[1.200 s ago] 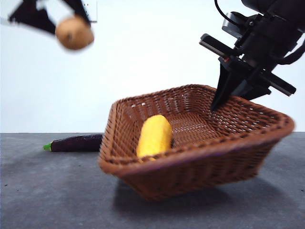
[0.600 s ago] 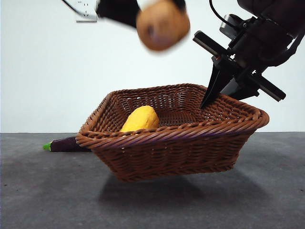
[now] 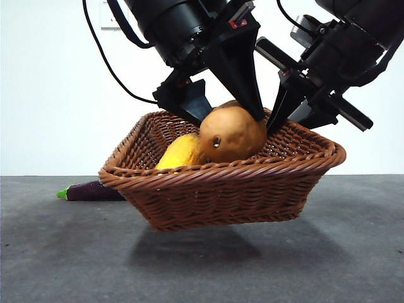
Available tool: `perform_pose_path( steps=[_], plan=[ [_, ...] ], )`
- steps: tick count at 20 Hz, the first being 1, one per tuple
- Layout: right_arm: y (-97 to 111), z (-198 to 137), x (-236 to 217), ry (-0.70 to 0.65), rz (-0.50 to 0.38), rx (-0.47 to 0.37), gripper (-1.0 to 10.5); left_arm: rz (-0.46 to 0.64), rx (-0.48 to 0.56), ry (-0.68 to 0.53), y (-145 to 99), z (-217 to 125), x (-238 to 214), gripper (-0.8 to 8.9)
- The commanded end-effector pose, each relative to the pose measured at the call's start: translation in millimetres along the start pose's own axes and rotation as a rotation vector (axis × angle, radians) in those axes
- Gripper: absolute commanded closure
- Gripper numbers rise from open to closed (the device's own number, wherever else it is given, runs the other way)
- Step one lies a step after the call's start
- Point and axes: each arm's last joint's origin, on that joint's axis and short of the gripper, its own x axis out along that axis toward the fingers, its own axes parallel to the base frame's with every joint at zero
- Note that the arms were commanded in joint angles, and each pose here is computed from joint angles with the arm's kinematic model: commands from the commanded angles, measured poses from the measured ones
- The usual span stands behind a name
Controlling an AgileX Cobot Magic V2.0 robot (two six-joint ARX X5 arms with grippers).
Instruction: Help me put the vegetables on the table into the basket
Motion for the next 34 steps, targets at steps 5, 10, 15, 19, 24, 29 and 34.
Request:
perform_pose_path(
  steps=[5,10,15,19,24,29,34],
  plan=[
    [0.7,1.2,0.8,-0.012,0.016,0.009,9.6,-0.055,-0.006,0.041,-2.3,-3.9,5.7,3.69],
    [0.8,0.8,0.8,-0.007,0.018,0.009,9.6,-0.058,-0.008,0.044,-2.4,-4.2,5.5,3.69],
    [0.0,0.6,0.7,-0.003,0.014,0.007,9.6,-0.063,0.032,-0.084,-11.5,-5.1,-49.8,3.69],
    [2.4,1.7,-0.1,0.001,0.066,-0.009,9.6,0.233,0.179,-0.325,-6.1,-24.0,-149.3,3.7],
    [12.3,8.7,-11.3,-0.001,0.157,-0.032,9.6,0.597,0.231,-0.362,45.8,-55.5,-213.9,3.74],
    [30.8,22.8,-44.4,-0.016,0.162,-0.091,9.6,0.507,0.205,-0.374,127.4,-46.4,-182.9,3.74],
    [42.0,38.8,-75.7,-0.012,0.135,-0.165,9.6,0.469,0.231,-0.292,190.2,-41.0,-120.5,3.73]
  ],
)
